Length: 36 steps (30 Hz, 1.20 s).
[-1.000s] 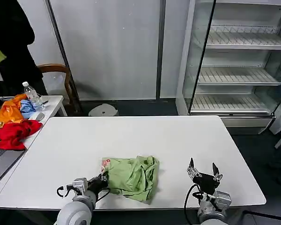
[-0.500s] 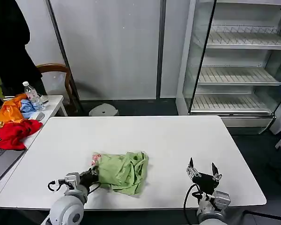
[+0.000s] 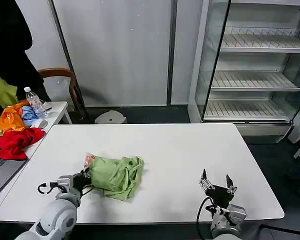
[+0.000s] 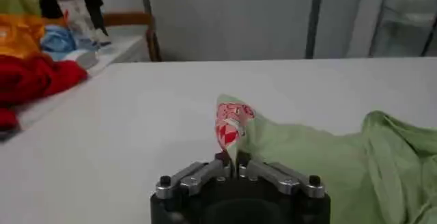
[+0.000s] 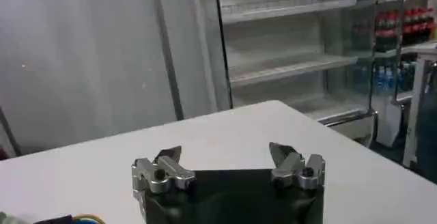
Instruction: Fold and organize the clothes.
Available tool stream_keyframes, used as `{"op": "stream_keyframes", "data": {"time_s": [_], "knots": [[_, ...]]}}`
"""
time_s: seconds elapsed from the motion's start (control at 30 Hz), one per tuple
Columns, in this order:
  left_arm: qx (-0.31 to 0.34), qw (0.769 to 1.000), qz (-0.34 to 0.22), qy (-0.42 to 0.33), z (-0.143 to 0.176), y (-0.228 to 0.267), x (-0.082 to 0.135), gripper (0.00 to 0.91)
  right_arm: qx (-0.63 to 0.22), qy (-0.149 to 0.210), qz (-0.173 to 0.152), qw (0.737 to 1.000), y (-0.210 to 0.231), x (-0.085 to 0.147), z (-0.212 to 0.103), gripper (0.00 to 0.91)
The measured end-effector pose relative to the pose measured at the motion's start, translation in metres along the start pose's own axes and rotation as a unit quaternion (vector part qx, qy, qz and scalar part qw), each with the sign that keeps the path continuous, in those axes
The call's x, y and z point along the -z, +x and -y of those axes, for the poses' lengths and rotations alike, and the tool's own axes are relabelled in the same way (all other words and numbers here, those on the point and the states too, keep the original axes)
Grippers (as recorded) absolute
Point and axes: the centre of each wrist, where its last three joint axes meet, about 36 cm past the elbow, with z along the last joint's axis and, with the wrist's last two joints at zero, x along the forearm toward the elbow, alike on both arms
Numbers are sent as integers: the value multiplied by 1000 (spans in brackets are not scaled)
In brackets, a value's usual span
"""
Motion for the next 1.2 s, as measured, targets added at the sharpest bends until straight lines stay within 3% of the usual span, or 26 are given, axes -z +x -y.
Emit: {"op": "stream_keyframes", "data": {"time_s": [0.7,1.2], "knots": [[82,989,61,-105,-79,-18,57,10,3,-5,-3,1000,-3,-6,2,907],[112,972,105,-178,-109,-5,100,10,6,-9,-6,1000,-2,-10,-1,907]]}}
